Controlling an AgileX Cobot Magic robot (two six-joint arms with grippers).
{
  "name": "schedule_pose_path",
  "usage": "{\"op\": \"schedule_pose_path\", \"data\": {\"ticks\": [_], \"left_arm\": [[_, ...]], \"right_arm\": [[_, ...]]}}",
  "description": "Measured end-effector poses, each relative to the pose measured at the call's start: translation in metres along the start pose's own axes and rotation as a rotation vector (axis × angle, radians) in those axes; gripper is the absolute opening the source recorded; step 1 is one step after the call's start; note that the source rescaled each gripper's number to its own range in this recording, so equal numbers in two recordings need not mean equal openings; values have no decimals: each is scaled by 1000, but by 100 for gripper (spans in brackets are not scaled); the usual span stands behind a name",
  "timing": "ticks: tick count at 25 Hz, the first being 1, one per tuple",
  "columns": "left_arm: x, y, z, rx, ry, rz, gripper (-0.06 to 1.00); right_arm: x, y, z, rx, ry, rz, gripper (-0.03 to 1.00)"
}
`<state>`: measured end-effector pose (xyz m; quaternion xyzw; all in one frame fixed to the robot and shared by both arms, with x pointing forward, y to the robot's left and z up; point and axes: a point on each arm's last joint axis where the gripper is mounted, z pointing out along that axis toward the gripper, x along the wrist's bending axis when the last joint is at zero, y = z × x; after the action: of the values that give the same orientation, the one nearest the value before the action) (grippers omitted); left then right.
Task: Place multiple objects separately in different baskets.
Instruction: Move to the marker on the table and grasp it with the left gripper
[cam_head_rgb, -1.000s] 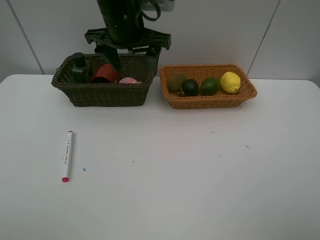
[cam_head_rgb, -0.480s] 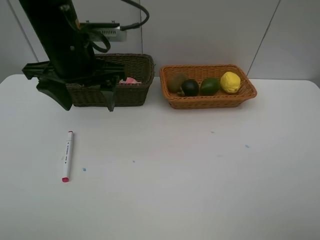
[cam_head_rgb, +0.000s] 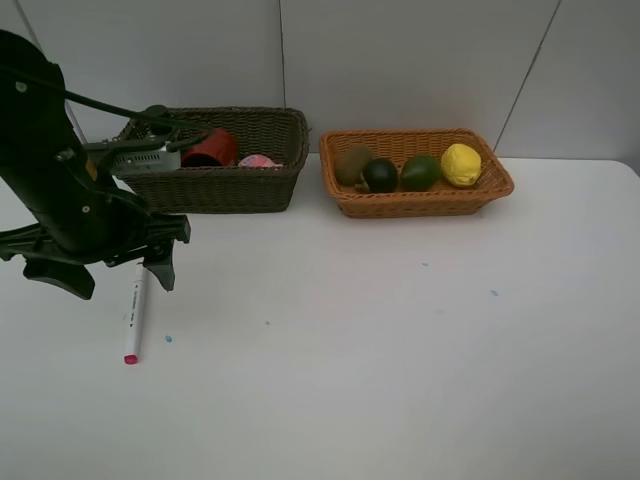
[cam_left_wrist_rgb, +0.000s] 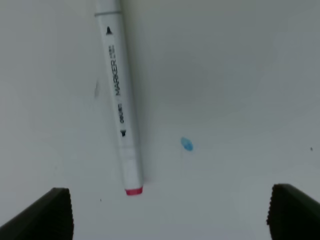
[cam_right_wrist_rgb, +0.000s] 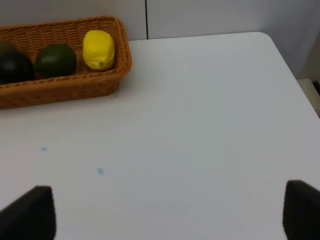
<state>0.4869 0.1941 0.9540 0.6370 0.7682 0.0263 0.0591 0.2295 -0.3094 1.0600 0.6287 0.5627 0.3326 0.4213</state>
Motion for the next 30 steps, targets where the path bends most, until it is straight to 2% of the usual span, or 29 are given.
{"op": "schedule_pose_path", "data": {"ticks": [5,9,22,30], "left_arm": [[8,11,4,-80,-49,-44,100],[14,16,4,-92,-50,-74,100],[29,18,5,-67,30,-53,100],[31,19,30,10,82,-53,100]], "right_arm": [[0,0,0,0,0,0,99],[0,0,0,0,0,0,99],[0,0,0,0,1,0,99],[0,0,0,0,1,0,99]]}}
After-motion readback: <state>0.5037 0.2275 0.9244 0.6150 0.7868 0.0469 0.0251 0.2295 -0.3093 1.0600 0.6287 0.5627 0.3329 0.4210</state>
